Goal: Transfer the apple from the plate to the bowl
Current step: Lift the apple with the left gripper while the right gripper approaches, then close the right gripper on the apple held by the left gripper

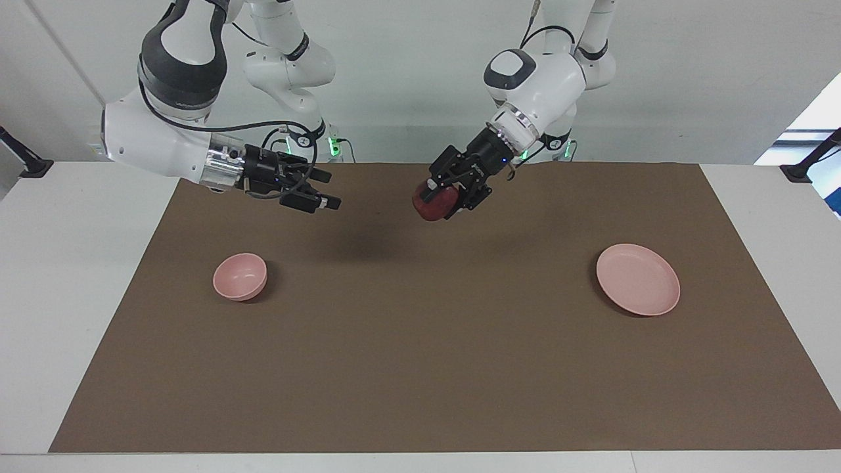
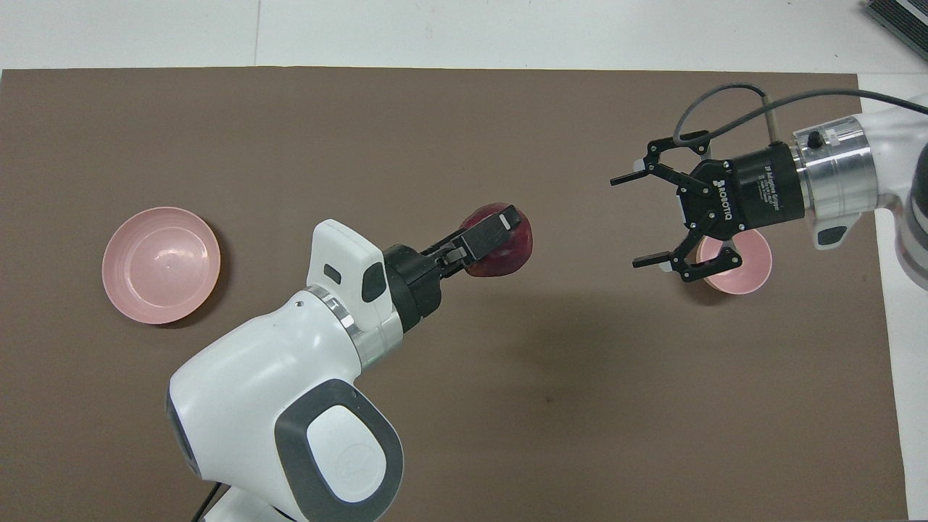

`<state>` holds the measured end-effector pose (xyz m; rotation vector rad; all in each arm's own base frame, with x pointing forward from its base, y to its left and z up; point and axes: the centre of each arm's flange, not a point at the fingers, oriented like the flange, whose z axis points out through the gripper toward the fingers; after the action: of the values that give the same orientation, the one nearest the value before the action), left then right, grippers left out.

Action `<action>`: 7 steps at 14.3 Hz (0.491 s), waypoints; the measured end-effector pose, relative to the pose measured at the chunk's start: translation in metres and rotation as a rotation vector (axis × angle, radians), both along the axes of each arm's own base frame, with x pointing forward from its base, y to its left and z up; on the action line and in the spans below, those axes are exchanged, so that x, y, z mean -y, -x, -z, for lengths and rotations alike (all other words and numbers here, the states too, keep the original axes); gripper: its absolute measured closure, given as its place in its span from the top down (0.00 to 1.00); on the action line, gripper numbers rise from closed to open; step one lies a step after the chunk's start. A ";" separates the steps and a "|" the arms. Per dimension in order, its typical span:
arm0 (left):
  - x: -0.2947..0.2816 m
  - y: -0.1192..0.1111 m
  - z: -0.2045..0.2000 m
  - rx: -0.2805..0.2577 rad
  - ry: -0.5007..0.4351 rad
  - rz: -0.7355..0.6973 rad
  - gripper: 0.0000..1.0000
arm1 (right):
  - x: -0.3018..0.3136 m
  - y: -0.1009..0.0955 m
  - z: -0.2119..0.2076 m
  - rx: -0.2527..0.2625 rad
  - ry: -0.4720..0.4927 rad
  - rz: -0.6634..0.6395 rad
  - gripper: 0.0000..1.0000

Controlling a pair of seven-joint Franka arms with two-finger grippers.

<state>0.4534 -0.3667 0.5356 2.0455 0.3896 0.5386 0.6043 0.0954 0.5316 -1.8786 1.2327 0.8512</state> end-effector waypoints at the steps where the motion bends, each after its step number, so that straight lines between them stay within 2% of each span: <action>1: 0.003 0.003 -0.003 0.008 0.006 -0.008 0.76 | -0.016 -0.002 -0.002 0.000 0.005 -0.009 1.00; 3: 0.008 0.005 -0.011 0.018 0.021 -0.012 0.76 | -0.043 -0.005 -0.003 0.017 0.013 -0.025 1.00; 7: 0.017 0.010 -0.015 0.025 0.033 -0.006 0.76 | -0.067 0.000 -0.003 0.019 0.013 -0.063 1.00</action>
<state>0.4431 -0.3841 0.5506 2.0050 0.3874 0.5569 0.6040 0.1626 0.5349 -1.9403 1.1754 0.8585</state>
